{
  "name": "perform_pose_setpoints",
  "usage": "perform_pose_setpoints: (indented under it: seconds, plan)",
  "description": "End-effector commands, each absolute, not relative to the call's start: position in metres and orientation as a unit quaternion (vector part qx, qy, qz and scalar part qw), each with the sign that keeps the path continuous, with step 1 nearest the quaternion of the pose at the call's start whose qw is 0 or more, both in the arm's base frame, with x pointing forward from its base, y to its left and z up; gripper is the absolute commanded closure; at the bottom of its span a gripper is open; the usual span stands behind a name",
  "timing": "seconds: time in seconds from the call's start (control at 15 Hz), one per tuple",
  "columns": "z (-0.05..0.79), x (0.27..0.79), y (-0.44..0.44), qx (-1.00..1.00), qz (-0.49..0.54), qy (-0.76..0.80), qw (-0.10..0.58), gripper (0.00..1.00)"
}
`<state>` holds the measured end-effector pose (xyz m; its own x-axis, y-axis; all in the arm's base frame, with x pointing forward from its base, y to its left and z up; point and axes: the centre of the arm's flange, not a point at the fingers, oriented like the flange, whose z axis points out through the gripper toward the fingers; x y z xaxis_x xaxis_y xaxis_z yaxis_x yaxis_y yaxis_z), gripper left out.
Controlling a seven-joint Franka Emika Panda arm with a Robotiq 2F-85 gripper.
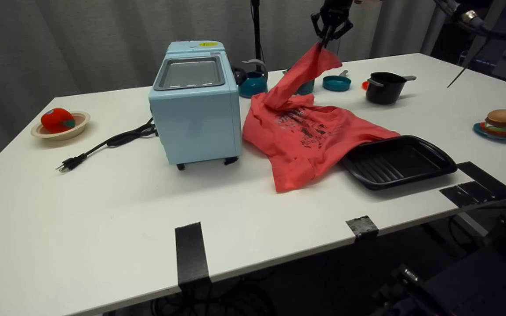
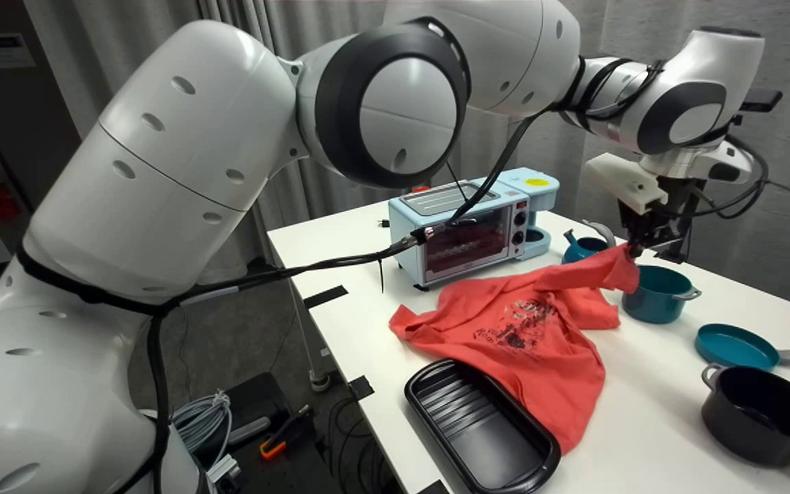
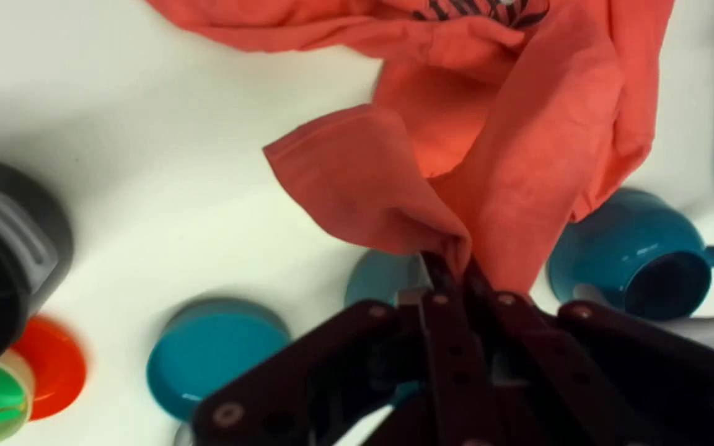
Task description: Unfold the sweatshirt on the table
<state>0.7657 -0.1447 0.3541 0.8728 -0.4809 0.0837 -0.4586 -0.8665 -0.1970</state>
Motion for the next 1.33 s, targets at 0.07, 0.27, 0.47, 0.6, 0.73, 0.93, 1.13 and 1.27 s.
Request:
perform_pose_setpoints:
  seconds: [0.07, 0.27, 0.47, 0.6, 0.73, 0.93, 1.13, 1.27]
  plan:
    - [0.392, 0.787, -0.207, -0.939, -0.125, 0.313, 0.074, 0.98]
    - [0.419, 0.786, -0.248, -0.917, -0.152, 0.363, 0.068, 0.98]
    - [0.446, 0.778, -0.282, -0.892, -0.173, 0.413, 0.069, 0.98]
    - [0.459, 0.768, -0.298, -0.876, -0.188, 0.438, 0.069, 0.98]
    - [0.468, 0.761, -0.312, -0.864, -0.203, 0.455, 0.067, 0.98]
    - [0.477, 0.753, -0.332, -0.844, -0.227, 0.482, 0.063, 0.98]
    - [0.478, 0.742, -0.345, -0.830, -0.236, 0.502, 0.061, 0.98]
    - [0.477, 0.736, -0.345, -0.830, -0.231, 0.504, 0.061, 0.98]
